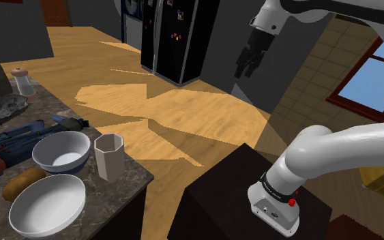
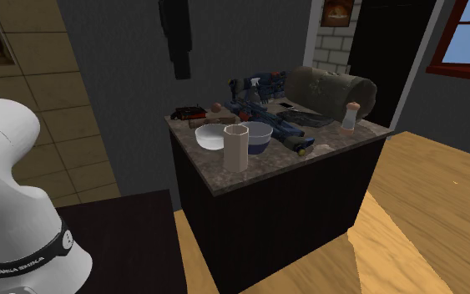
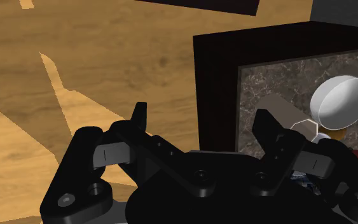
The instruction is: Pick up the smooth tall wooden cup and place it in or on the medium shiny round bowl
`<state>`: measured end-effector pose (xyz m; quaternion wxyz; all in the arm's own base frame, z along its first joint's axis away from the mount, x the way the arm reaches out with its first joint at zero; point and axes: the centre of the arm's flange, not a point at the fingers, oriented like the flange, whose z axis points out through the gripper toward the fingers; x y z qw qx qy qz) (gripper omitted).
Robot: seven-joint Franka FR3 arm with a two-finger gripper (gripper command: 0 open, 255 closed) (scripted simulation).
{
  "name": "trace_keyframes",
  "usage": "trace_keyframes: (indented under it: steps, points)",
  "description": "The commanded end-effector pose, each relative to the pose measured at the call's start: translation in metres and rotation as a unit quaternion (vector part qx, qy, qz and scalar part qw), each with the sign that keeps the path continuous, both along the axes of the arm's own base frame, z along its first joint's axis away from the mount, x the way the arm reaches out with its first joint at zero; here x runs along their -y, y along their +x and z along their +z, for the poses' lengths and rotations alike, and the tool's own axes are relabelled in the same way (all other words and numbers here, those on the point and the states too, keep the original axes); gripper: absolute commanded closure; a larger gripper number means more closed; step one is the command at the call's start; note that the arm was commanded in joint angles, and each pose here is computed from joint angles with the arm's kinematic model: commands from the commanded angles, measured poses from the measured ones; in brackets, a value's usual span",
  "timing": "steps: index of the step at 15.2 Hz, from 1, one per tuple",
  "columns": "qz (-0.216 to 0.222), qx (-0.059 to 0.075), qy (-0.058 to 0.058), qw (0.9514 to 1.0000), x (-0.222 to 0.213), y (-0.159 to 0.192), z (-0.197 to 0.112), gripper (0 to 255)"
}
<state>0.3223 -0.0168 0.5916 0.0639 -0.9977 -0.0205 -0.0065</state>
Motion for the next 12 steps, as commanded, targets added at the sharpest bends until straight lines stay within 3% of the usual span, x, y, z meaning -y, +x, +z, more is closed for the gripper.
trace_keyframes:
  steps: [1,12]
  points:
    - [0.0,0.0,0.0,1.0,0.0,0.0,0.0,0]
    - [0.018,0.0,-0.015,0.9997,-0.106,0.066,-0.081,0]
